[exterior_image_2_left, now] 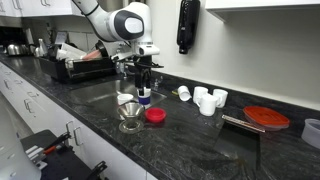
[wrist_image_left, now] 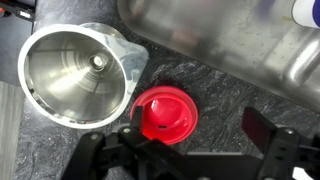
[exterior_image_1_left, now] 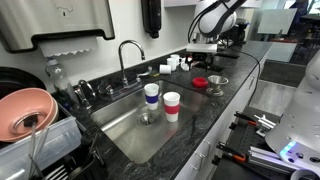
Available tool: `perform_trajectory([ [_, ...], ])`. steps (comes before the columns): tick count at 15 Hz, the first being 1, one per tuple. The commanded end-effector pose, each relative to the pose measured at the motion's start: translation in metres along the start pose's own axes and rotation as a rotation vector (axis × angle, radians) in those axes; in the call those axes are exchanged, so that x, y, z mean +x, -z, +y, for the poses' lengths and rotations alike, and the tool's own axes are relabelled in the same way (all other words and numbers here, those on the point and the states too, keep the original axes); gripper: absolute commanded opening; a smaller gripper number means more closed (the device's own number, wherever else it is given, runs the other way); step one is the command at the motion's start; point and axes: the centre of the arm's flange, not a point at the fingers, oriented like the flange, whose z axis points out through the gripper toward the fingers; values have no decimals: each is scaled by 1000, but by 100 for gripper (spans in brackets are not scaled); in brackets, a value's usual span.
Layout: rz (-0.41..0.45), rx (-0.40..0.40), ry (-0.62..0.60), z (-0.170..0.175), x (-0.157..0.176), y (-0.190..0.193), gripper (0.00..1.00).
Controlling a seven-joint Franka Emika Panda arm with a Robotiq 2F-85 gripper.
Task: Move the pink lid backwards
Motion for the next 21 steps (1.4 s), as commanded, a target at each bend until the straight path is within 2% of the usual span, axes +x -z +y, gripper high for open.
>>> perform_trajectory([
  [1, 0, 0, 0, 0, 0, 0, 100],
  [6, -44, 39, -177, -32, -9, -15, 100],
  [9, -29, 52, -312, -43, -6, -29, 100],
  [13, 12, 60, -451, -45, 11, -41, 100],
  [17, 54, 49, -535, -44, 34, -47, 100],
  [21, 54, 12, -596, -40, 53, -63, 100],
])
